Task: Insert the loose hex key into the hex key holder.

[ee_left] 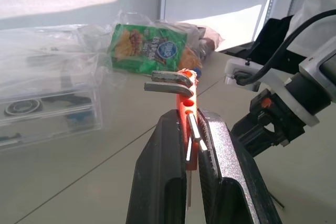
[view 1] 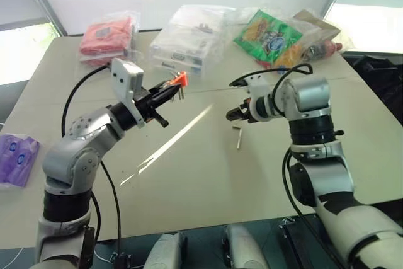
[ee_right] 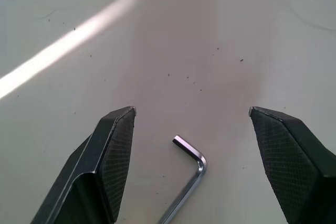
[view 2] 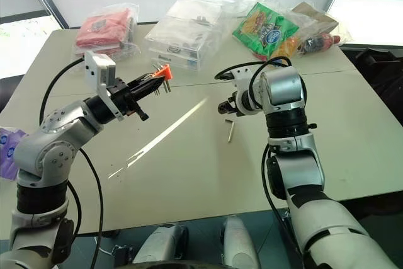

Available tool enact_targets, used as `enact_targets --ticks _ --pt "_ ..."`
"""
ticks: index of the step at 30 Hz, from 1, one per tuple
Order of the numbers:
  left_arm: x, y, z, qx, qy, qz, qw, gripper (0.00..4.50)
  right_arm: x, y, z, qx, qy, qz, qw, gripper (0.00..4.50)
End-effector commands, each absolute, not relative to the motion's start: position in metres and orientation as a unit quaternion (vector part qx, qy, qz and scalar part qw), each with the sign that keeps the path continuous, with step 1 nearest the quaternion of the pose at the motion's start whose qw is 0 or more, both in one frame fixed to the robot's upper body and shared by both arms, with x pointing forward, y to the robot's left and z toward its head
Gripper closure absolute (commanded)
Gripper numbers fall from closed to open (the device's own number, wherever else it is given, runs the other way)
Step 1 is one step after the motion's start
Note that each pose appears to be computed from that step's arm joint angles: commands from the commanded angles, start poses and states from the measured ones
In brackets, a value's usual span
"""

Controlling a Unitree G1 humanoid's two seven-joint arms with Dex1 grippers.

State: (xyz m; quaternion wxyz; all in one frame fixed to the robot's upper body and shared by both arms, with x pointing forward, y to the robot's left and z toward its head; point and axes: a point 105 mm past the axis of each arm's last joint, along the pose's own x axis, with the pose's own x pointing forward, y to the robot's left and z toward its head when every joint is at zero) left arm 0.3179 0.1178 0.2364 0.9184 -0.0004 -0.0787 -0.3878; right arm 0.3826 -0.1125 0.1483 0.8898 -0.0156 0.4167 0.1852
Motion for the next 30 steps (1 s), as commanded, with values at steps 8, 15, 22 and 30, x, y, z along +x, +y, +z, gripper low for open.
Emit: enact_targets --ticks 8,15,22,30 --pt "0.313 0.118 0.247 0.014 -0.103 -0.389 0.916 4.5 0.361 -0.114 0.142 -0.044 0.446 0.224 0.866 0.92" --pt "0.314 0.117 0.248 0.015 -0.104 -0.389 0.915 4.5 0.347 -0.12 0.14 -0.071 0.462 0.217 0.857 0.92" --pt "0.313 0.117 0.248 0.014 -0.104 -0.389 0.915 4.5 0.344 -0.118 0.147 -0.12 0.433 0.197 0.871 0.92" --pt "0.312 0.117 0.248 0.015 -0.102 -0.387 0.916 4.5 0.343 -0.114 0.144 -0.155 0.414 0.182 0.878 0.92"
